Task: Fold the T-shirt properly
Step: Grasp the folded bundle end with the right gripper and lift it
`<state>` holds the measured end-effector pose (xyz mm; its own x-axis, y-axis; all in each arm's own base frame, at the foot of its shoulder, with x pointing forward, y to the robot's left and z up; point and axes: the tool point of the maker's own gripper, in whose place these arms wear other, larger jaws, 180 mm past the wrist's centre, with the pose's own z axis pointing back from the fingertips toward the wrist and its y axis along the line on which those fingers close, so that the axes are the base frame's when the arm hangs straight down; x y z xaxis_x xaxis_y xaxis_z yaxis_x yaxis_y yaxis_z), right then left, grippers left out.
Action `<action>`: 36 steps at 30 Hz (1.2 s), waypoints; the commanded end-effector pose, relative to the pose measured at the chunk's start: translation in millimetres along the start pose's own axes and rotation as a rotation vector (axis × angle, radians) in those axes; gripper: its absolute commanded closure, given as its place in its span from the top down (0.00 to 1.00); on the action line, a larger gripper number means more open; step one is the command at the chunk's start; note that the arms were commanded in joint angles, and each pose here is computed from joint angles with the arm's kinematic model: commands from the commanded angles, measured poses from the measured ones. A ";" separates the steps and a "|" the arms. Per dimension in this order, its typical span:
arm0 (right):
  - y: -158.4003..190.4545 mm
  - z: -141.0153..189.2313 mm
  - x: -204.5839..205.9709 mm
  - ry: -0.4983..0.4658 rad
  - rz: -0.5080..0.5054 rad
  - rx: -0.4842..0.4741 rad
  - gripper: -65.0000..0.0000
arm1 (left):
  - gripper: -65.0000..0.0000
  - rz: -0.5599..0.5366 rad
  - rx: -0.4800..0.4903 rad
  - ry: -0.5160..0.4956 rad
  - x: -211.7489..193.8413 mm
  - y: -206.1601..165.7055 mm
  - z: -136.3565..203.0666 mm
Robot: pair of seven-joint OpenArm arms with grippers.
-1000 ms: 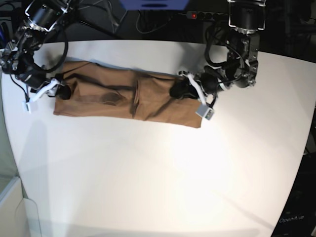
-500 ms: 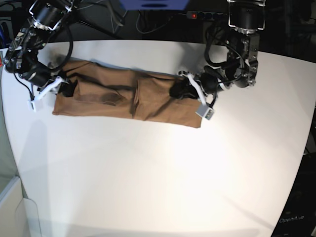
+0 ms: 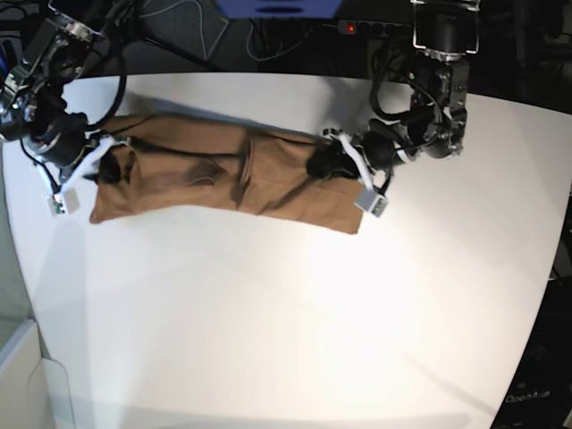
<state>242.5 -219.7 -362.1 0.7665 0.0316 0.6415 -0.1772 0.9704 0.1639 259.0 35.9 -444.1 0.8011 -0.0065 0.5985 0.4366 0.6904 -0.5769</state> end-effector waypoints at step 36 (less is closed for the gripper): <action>231.1 -36.4 97.1 -0.198 0.282 0.530 0.08 | 0.05 -0.012 0.047 0.134 -28.7 7.4 4.3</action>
<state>290.7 9.5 -307.6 0.5742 0.2082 0.7918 -0.6552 0.6967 0.2919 253.0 33.9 -445.4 0.8112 -0.0223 0.5844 0.4373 0.6866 -0.5809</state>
